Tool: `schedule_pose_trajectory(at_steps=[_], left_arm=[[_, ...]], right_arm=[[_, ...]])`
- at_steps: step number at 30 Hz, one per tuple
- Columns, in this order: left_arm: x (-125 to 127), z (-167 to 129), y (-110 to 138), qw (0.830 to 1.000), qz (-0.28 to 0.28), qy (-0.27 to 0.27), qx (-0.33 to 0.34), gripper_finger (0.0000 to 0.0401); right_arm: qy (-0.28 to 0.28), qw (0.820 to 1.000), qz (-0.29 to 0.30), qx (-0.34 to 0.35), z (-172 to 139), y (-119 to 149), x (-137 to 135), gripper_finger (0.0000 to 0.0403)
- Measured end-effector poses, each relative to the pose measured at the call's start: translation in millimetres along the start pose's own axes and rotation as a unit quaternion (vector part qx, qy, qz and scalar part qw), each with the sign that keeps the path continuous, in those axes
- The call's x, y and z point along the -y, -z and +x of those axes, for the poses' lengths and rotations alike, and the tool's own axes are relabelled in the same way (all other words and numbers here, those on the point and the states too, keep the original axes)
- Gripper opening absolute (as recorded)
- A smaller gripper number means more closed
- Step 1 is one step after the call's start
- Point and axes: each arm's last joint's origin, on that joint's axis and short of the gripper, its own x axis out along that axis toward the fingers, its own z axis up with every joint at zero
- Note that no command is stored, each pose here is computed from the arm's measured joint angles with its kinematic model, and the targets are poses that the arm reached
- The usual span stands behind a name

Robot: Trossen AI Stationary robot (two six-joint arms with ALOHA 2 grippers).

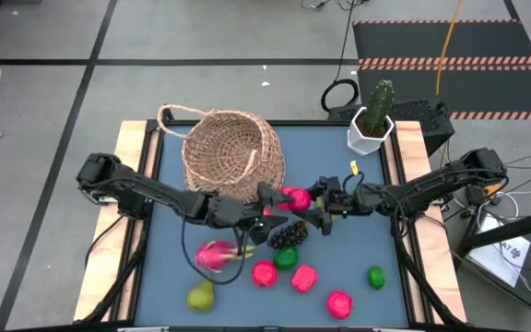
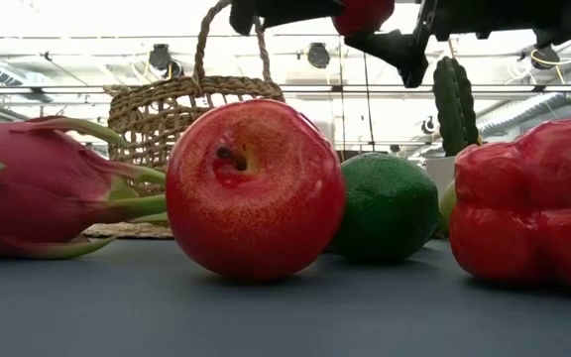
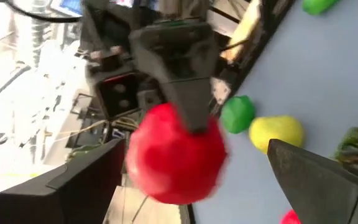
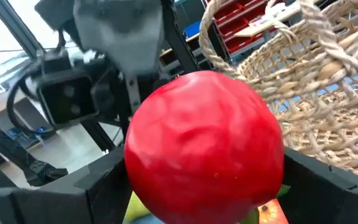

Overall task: Build produce basket
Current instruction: Put the red tomato into the basket

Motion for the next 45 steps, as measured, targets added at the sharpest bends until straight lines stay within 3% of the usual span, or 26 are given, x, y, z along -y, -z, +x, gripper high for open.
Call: schedule_pose_trajectory(at_steps=[9,20,40,45], left_arm=[[4,9,4,1.0,0.029,-0.008,0.003,0.0398],[0,16,12,1.0,0.004,-0.015,0.016,0.0397],[6,20,14,1.0,0.022,-0.005,0.011,0.0396],[6,20,14,0.999,0.032,-0.009,0.003,0.0365]], right_arm=[[0.0,1.0,-0.002,-0.002,0,0,0,0.0322],[-0.016,1.0,0.006,0.006,4,2,-1,0.0322],[-0.051,0.999,0.02,0.007,14,8,4,0.0322],[-0.05,0.999,0.019,0.007,14,8,4,0.0322]])
